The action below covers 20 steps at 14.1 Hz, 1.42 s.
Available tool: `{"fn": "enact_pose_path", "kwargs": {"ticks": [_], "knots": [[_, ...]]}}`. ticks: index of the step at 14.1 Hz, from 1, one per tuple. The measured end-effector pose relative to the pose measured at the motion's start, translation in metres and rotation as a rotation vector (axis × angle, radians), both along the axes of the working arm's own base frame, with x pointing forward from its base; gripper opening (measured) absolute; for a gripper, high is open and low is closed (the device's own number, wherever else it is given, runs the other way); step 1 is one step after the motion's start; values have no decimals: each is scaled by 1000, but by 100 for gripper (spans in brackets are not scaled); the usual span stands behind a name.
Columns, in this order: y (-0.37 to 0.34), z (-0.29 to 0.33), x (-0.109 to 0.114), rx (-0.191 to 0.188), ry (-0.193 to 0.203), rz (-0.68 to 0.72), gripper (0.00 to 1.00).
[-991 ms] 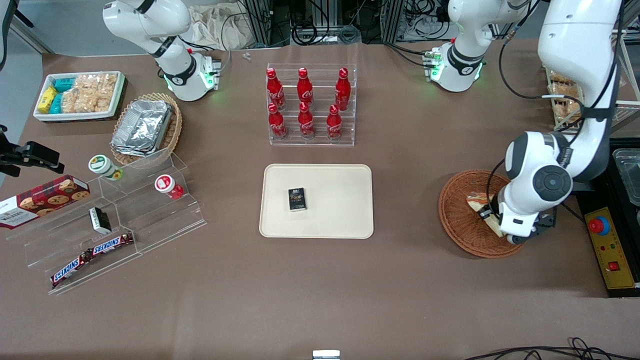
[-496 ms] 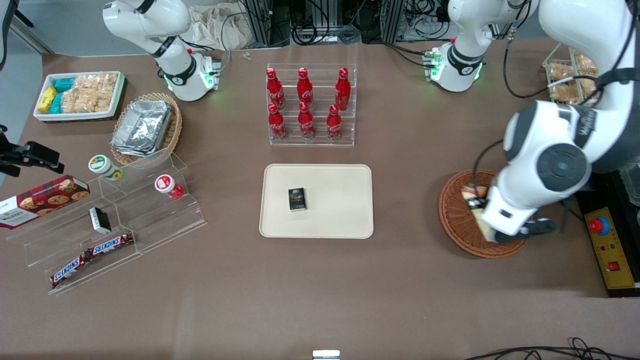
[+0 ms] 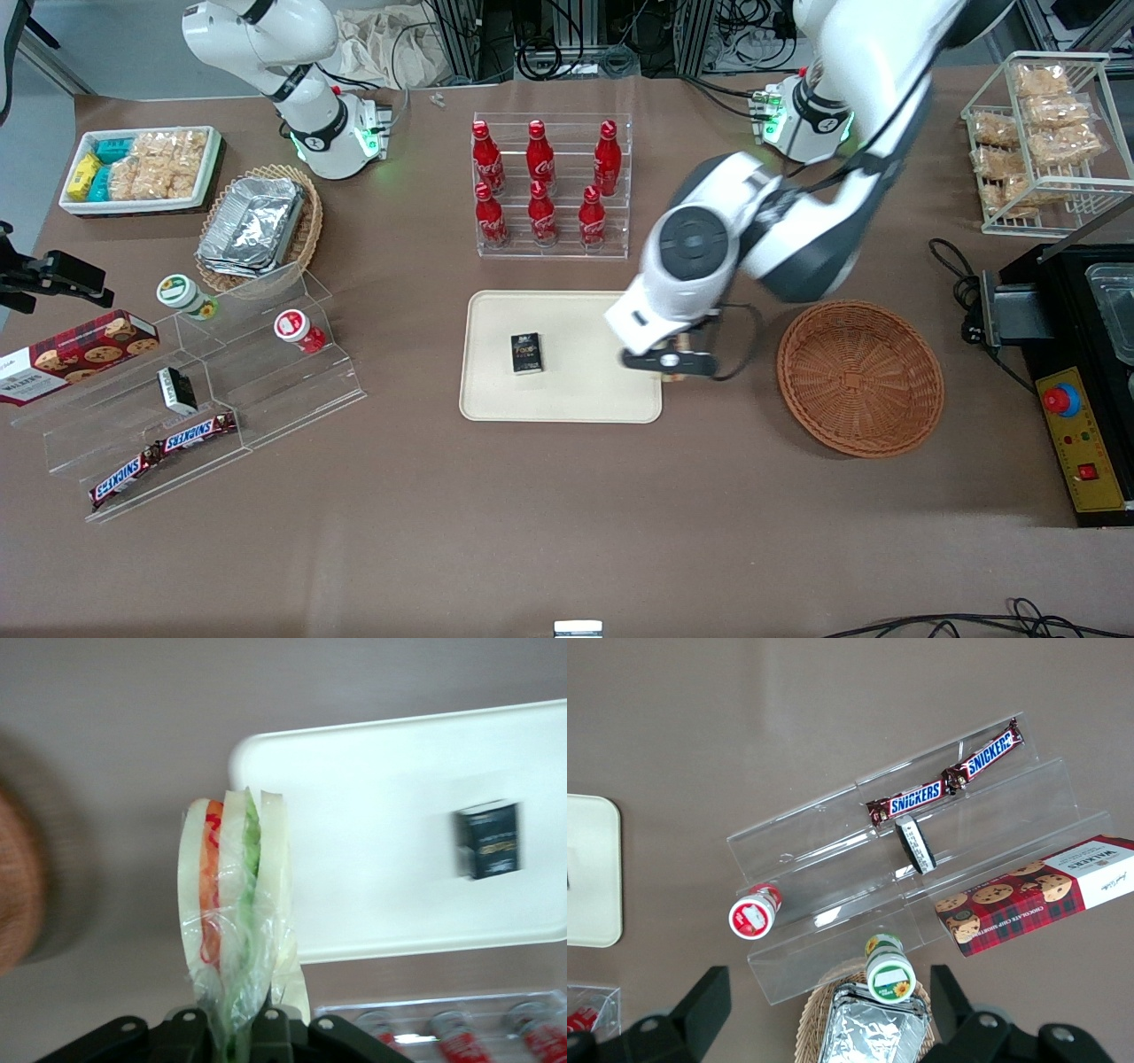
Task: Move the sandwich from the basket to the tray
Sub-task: 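Lift the sandwich and carry it toward the cream tray, then lower the sandwich onto the tray beside the black box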
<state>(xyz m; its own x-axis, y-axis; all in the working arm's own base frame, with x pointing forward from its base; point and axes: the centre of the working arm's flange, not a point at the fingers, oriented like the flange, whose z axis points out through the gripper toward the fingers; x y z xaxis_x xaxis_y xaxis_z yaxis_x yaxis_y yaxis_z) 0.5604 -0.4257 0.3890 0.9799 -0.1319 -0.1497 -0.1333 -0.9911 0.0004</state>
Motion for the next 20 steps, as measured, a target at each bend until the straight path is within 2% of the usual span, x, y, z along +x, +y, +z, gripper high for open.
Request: {"fn": "enact_pose_path", "kwargs": {"ticks": [2,4,7,11,14,16,20], "knots": [[-30,-43,3,-47,3,14,16],[-34,-80,12,-67,6,24,16],[-26,-112,22,-25,-24,6,16],[-30,-132,18,-11,-37,-19,16],[-31,-153,10,13,-22,-41,16],[-36,-163,3,21,-9,-54,19],[-39,-156,1,22,-11,-59,56]]}}
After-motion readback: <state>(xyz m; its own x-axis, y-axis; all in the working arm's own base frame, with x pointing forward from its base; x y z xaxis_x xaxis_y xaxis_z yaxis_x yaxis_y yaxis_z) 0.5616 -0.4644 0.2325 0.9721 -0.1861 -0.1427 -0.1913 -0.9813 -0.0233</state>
